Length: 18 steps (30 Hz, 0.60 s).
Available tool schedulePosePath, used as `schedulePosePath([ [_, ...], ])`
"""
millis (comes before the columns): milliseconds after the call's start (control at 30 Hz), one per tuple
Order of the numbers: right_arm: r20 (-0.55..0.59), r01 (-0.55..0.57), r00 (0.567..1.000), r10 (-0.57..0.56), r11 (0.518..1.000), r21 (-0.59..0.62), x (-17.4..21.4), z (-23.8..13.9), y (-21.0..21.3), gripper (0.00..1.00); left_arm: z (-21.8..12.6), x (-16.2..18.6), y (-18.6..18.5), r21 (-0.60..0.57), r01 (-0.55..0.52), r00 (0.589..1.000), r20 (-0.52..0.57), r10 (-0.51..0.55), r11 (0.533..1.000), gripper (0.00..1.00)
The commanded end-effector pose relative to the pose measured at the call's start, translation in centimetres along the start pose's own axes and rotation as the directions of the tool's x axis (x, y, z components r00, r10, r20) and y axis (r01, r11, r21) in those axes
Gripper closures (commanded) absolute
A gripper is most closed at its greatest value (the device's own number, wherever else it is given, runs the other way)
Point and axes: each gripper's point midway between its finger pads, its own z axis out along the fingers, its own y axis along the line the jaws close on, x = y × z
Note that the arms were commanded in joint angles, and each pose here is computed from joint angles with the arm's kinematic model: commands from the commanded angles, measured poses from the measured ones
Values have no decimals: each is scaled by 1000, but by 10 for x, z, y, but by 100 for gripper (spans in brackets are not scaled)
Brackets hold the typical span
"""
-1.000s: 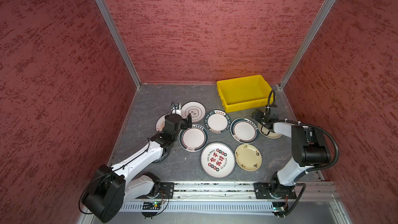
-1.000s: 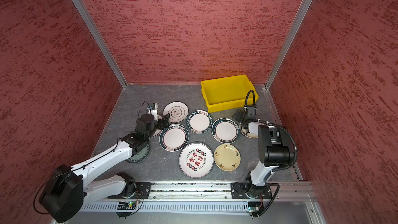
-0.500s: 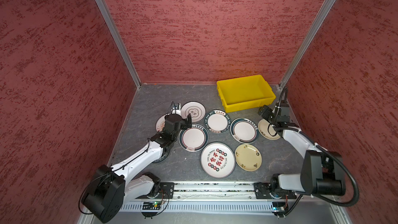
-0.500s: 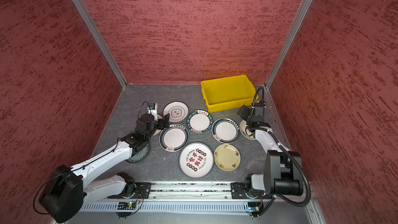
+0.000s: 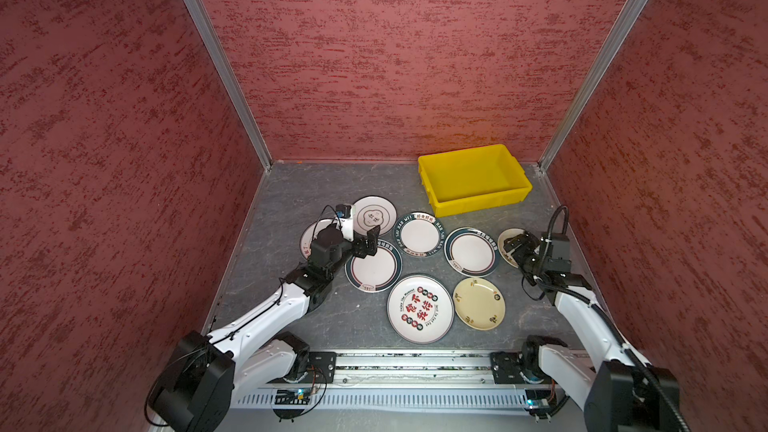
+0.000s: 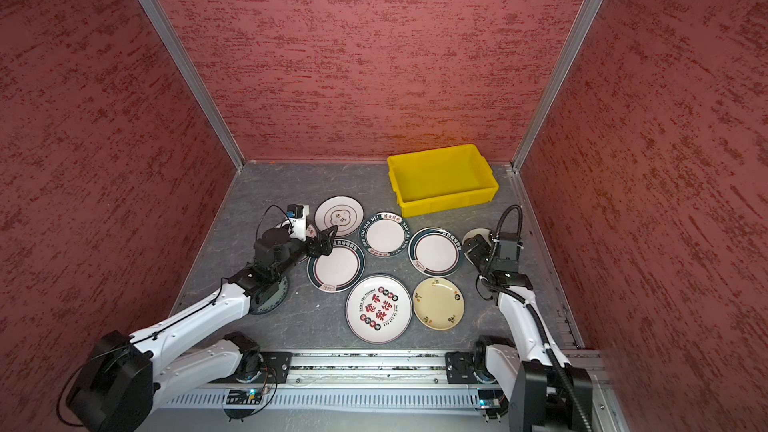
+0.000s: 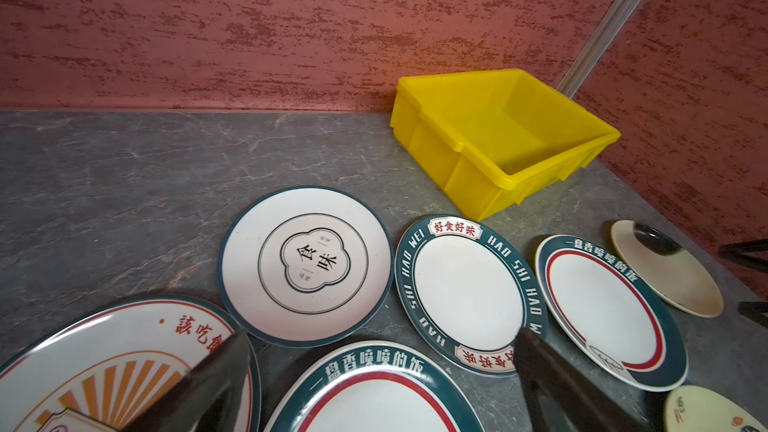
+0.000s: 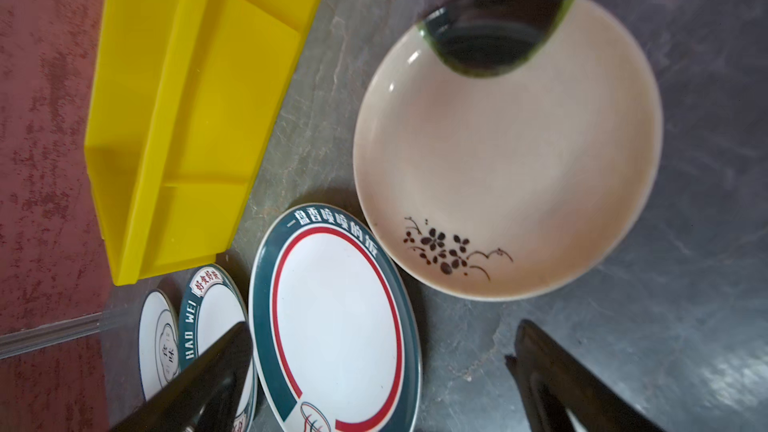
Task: Place the plates into the plastic bin on the countertop
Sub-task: 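Close the right gripper on the cream plate's rim and tilt it up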
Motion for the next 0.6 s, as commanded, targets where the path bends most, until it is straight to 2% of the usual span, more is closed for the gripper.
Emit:
schedulePosePath([
  [0,-70,-91,994,89,996,-20,20,8,-10,1,2,-8,-16,79,-5,1000,18,4,997,1],
  [233,-3,-131,991,131,991,25,15,6,-26,1,2,-8,-13,61,2,1000,22,-3,998,1],
  [433,-79,-300,949,305,951,76,31,22,-48,7,4,-7,-9,37,11,1000,16,-12,999,1],
  [567,-62,-357,929,364,928,103,30,30,-63,11,3,-8,-7,28,11,1000,16,-11,1000,1],
])
